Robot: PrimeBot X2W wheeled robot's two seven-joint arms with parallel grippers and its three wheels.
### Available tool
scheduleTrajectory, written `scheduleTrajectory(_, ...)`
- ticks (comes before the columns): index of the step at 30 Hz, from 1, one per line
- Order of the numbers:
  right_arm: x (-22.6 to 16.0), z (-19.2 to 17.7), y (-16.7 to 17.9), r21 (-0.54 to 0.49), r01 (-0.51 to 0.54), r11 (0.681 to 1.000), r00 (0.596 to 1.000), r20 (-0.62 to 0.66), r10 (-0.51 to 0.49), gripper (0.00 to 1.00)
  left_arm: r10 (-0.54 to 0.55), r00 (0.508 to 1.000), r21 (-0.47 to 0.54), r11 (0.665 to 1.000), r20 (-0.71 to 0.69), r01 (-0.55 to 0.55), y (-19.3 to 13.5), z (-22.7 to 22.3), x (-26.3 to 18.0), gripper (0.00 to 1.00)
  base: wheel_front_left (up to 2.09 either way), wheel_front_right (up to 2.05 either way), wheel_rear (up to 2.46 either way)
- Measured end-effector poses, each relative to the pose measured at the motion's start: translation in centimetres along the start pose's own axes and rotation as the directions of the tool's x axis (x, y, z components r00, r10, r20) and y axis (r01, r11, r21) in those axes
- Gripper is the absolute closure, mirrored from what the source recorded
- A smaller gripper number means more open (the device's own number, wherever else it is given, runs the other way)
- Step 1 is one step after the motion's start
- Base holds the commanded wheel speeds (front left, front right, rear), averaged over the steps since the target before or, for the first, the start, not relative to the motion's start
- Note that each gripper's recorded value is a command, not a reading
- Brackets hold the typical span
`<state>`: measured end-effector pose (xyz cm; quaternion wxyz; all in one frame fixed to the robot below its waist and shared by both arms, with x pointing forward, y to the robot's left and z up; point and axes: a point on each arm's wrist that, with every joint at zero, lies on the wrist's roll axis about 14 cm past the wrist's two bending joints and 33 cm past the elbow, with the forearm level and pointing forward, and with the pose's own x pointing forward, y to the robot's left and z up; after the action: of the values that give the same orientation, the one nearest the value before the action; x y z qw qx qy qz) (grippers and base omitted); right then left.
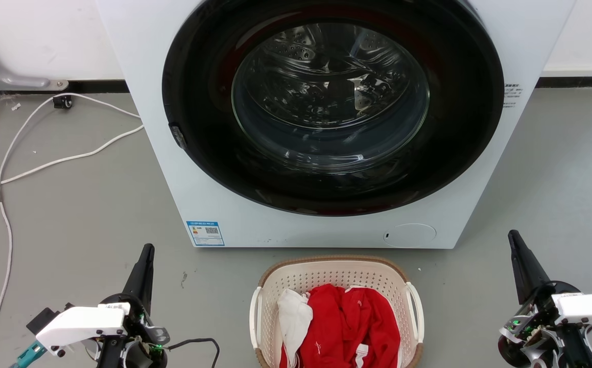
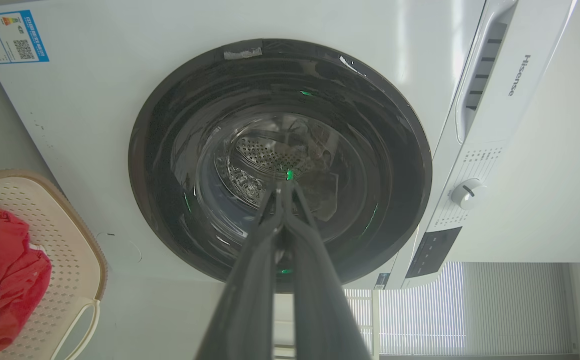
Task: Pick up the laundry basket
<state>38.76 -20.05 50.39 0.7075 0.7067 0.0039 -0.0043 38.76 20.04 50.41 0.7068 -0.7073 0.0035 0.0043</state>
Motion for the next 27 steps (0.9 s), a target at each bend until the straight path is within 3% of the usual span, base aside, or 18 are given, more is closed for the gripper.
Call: scheduleTrajectory(27, 0.00, 0.00, 0.00, 0.000, 0.000, 1.000, 1.000, 0.000, 0.000, 1.00, 0.000, 1.000, 0.000, 1.000, 0.000, 0.000, 0.00, 0.00, 0.00, 1.00, 0.00, 0.00, 0.00)
